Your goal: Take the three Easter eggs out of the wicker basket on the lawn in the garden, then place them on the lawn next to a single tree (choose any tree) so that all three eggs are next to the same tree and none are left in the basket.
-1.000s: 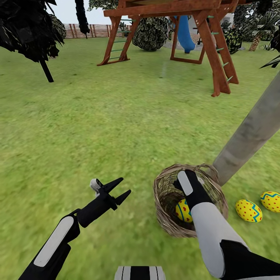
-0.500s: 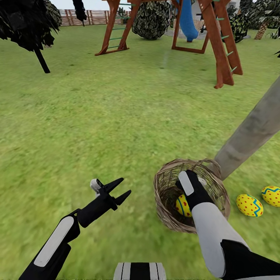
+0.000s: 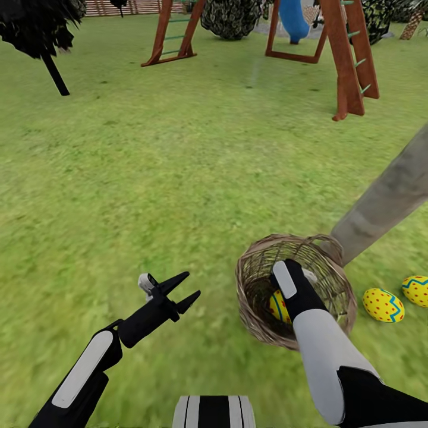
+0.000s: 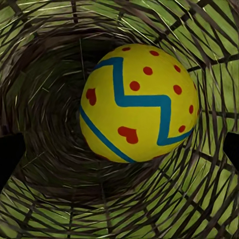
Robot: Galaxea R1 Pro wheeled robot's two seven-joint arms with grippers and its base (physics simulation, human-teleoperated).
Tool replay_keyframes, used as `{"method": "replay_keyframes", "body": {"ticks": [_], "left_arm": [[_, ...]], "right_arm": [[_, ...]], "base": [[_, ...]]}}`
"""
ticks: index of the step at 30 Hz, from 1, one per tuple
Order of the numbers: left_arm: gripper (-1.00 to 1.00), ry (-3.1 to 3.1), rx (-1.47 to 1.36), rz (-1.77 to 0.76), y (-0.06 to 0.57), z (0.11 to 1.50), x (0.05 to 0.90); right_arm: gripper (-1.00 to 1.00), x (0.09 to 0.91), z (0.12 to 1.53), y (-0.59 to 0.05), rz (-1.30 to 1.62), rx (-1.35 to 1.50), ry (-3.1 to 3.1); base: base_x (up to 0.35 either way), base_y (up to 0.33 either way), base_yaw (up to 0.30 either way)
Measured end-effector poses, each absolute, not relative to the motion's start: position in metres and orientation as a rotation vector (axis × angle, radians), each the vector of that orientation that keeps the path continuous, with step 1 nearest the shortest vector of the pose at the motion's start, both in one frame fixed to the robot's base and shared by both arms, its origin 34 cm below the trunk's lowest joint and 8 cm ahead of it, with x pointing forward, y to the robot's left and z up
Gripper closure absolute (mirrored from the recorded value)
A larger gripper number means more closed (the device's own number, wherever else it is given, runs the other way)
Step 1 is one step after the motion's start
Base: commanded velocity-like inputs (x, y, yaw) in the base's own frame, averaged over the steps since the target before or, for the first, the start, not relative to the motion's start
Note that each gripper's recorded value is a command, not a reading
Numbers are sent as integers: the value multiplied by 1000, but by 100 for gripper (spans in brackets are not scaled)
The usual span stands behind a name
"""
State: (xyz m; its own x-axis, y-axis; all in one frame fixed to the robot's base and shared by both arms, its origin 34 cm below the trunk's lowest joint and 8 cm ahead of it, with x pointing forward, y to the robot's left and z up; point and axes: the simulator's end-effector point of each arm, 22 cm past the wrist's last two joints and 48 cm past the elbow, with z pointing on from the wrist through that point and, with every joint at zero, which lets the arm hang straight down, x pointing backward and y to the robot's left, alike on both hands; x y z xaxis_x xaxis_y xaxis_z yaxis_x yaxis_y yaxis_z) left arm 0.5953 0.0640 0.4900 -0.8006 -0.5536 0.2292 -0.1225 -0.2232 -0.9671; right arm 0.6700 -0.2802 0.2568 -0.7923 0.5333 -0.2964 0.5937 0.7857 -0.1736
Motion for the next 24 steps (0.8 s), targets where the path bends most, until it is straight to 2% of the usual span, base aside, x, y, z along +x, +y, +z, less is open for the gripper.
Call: {"method": "replay_keyframes", "body": {"ticks": [24], "left_arm": [[-100,1799,-975,-2087,65,434,580]], "right_arm": [[-100,674,231,-281,-363,948,2700]], "base": [[0,0,0]]}}
